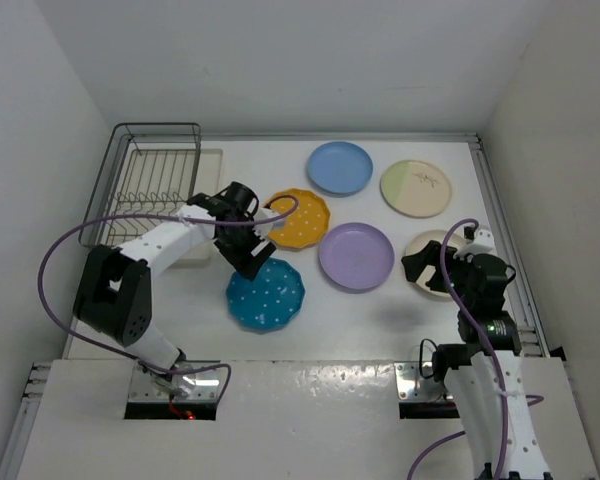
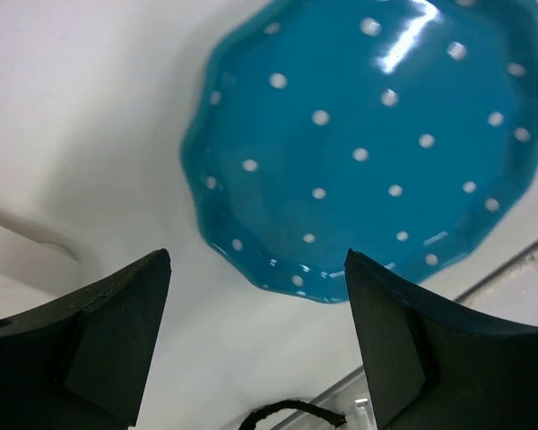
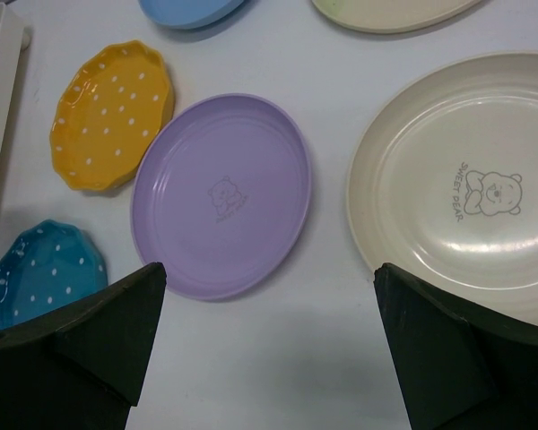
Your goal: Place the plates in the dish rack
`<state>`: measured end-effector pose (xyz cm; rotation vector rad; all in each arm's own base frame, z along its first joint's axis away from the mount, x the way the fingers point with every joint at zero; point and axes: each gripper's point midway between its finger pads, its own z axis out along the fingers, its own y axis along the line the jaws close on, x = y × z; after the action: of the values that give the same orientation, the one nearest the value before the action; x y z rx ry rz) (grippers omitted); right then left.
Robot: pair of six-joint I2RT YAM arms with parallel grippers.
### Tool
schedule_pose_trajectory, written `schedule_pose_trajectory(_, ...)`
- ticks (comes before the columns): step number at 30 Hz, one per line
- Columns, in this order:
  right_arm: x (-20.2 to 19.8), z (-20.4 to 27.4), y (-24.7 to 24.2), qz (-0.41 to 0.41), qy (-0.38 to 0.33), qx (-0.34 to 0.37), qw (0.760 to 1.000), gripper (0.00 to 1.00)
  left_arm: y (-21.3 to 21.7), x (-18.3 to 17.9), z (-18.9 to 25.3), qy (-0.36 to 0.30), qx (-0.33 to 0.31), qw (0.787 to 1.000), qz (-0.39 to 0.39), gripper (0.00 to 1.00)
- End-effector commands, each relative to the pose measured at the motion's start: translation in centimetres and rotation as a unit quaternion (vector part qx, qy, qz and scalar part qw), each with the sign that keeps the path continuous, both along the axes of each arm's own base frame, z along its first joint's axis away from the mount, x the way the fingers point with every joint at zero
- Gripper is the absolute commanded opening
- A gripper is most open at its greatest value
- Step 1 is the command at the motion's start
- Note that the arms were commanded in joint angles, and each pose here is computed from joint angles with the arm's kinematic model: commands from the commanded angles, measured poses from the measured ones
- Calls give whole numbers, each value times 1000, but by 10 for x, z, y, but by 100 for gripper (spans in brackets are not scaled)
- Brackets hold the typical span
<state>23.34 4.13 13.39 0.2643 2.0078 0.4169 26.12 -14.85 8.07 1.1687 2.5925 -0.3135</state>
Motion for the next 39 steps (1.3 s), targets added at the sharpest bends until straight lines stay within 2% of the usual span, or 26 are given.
schedule_pose_trajectory(1, 4, 13, 1, 4, -24, -4, 1000, 99, 6, 26, -4, -13, 2, 999, 34, 83)
schedule_pose_trajectory(4, 4, 11, 1, 1, -20, 3, 1000, 99, 17, 28, -31, 25, 1, 998, 51, 78)
schedule_pose_trajectory(8, 3, 13, 2, 0, -21, 6, 1000, 99, 13, 34, -47, 39, -15, 998, 46, 73)
schedule_pose_trajectory(12, 3, 15, 2, 0, -23, 7, 1000, 99, 23, 39, -59, 36, -3, 998, 54, 57)
schedule_pose_trajectory(13, 4, 18, 1, 0, -25, 6, 1000, 99, 26, 39, -63, 42, -1, 997, 59, 49)
schedule_pose_trajectory(15, 4, 19, 1, 1, -28, 4, 1000, 99, 28, 32, -68, 51, 2, 997, 59, 44)
schedule_pose_trajectory(18, 5, 22, 0, 1, -36, -1, 999, 99, 30, 25, -70, 57, 5, 997, 59, 31)
schedule_pose_trajectory(19, 6, 23, 0, 0, -39, -2, 999, 99, 30, 25, -70, 57, 5, 997, 59, 19)
schedule_pose_trajectory(21, 8, 23, -1, -2, -40, -3, 999, 99, 31, 23, -70, 57, 5, 997, 59, 4)
schedule_pose_trajectory(22, 9, 24, -1, -2, -42, -4, 999, 99, 31, 24, -67, 52, 3, 997, 59, 0)
schedule_pose_trajectory(25, 10, 24, -1, -6, -39, 1, 999, 99, 26, 36, -44, 28, -10, 997, 72, 0)
schedule_pose_trajectory(27, 11, 26, 0, -2, -39, 3, 999, 99, 21, 42, -11, -2, -31, 996, 82, 0)
schedule_pose_trajectory(29, 12, 27, -1, -1, -39, -3, 999, 99, 14, 62, 43, -60, -60, 992, 93, 0)
schedule_pose_trajectory(30, 11, 27, -1, 0, -39, -3, 999, 99, 15, 57, 48, -59, -62, 992, 97, 0)
schedule_pose_trajectory(33, 12, 27, -1, -1, -43, -3, 999, 99, 12, 67, 101, -114, -86, 984, 110, 0)
schedule_pose_trajectory(39, 15, 26, -1, -3, -44, 1, 999, 99, 8, 72, 154, -170, -107, 973, 114, 0)
